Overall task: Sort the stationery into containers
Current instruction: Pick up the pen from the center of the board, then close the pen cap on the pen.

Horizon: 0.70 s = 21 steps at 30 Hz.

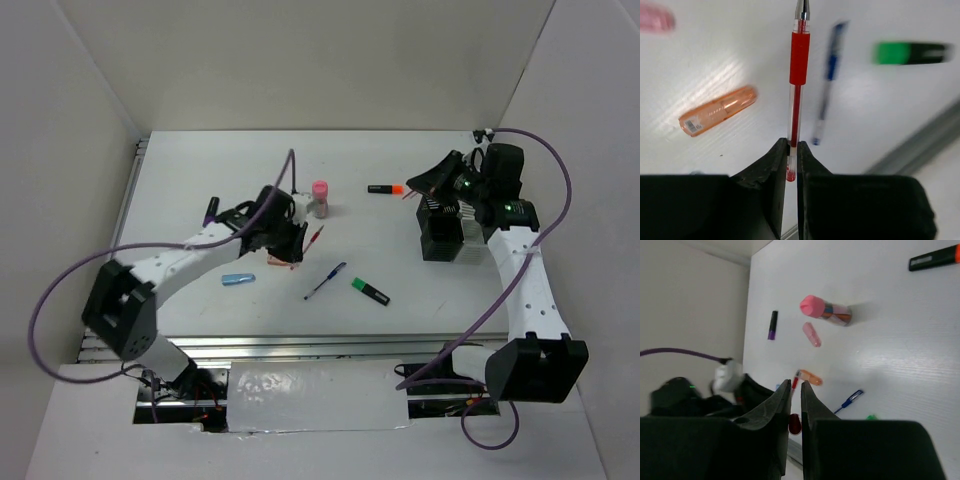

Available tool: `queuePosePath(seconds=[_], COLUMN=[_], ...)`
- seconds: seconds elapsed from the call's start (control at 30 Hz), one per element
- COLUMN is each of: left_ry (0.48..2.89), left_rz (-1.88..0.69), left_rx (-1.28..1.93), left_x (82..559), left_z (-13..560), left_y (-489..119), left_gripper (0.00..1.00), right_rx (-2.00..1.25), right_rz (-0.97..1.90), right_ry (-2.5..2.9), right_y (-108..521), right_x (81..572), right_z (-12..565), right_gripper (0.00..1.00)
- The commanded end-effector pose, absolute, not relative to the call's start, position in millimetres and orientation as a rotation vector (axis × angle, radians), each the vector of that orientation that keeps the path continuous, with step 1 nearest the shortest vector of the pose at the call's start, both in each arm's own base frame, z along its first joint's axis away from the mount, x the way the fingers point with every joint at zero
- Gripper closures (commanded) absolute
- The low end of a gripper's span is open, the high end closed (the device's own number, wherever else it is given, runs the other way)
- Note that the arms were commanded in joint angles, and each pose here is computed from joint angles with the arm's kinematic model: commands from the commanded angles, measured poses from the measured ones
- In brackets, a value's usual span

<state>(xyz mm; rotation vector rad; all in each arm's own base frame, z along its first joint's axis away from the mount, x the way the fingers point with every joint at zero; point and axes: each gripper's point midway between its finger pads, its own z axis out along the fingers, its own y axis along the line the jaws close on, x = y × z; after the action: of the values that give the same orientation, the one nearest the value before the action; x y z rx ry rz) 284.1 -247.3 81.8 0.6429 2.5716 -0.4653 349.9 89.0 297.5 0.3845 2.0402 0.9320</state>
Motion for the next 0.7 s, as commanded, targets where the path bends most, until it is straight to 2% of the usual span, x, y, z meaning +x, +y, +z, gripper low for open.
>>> queuePosePath(seconds=[0.0, 0.17, 0.23, 0.33, 0.43, 0.67], left_ry=[2.098, 1.901, 1.849, 1.867, 1.783, 1.689], left_rz=[-0.837, -1.064, -1.203, -1.398, -1.530, -1.481], left_rx=[0.793, 0.902, 0.980, 0.945, 0.943, 0.945], left_x=[276, 233, 209, 188, 175, 181], left_z=[235, 306, 315, 319, 329, 352], left_y=[-287, -288, -293, -298, -304, -313], left_gripper=[1.00, 1.00, 1.00, 1.00, 1.00, 1.00], right_rx=[0.165, -0.011, -0.058, -0.137, -0.223, -0.379], right_rz=[1.064, 1.337, 1.387, 1.430, 1.423, 1.503], right_ry=[1.918, 1.887, 1.861, 1.810, 1.742, 1.719], right_y=[116, 167, 180, 195, 201, 222], right_x=[336, 309, 308, 309, 311, 289], right_z=[351, 375, 389, 412, 437, 447], right_gripper=[1.00, 1.00, 1.00, 1.00, 1.00, 1.00])
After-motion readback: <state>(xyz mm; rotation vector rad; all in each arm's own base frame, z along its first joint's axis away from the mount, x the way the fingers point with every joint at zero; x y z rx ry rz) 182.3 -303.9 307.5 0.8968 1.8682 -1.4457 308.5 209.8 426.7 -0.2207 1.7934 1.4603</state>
